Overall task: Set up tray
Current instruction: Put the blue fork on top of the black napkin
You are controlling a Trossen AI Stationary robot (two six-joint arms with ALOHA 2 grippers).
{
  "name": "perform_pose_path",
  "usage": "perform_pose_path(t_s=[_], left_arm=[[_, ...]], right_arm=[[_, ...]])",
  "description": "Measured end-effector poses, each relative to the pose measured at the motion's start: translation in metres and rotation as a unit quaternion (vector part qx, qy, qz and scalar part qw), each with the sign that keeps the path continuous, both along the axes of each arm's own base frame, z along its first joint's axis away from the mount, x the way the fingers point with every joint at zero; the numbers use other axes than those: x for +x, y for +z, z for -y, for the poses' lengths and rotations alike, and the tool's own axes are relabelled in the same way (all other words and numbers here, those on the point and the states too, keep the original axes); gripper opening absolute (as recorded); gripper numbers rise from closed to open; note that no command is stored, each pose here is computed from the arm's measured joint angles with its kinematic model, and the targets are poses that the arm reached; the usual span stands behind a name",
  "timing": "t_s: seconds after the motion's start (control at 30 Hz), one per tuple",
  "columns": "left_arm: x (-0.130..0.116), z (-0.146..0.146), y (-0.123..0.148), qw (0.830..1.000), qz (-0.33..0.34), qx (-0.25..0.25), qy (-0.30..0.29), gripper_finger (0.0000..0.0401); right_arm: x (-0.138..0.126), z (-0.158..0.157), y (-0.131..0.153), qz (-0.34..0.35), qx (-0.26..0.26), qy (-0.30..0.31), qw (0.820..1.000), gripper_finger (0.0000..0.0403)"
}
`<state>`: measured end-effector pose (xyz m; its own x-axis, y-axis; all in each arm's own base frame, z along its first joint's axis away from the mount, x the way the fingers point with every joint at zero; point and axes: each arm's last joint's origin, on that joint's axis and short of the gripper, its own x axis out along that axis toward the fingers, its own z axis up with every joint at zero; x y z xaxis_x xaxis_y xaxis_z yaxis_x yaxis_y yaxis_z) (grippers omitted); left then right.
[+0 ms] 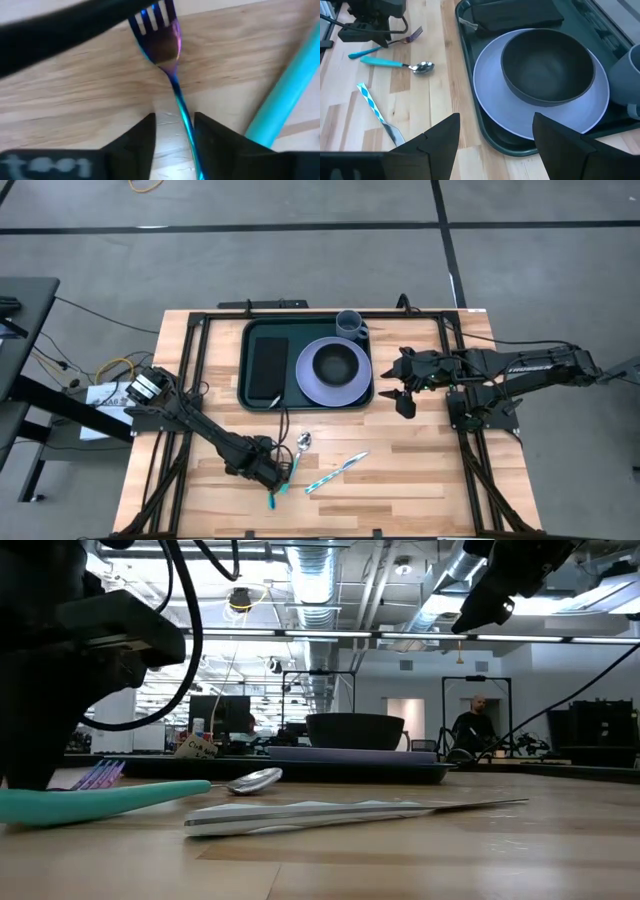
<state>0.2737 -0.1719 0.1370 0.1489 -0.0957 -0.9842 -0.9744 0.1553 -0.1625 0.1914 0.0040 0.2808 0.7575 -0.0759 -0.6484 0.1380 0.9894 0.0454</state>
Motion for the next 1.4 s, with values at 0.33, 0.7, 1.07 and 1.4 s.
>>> perform_pose_path(t_s=[0.33, 0.7, 1.07, 1.4], left_arm=[[-0.005, -0.001, -0.001, 1.000, -0.024, 0.015, -0.012, 0.0009], [-0.008, 0.008, 0.006, 0.999, -0.026, 0.043, 0.009, 0.0002], [0.000, 0.018, 0.043, 0.994, -0.006, 0.102, 0.028, 0.0001], [-0.004, -0.039, 0.098, 0.976, 0.015, 0.205, 0.066, 0.0000]], right_arm=[[0.000, 0.000, 0.000, 0.000, -0.001, 0.000, 1.000, 0.0240], [0.000, 0.000, 0.000, 0.000, -0.001, 0.000, 1.000, 0.0240], [0.000, 0.000, 0.000, -0.001, -0.007, 0.006, 1.000, 0.0240], [0.000, 0.000, 0.000, -0.004, -0.007, 0.006, 1.000, 0.0240]])
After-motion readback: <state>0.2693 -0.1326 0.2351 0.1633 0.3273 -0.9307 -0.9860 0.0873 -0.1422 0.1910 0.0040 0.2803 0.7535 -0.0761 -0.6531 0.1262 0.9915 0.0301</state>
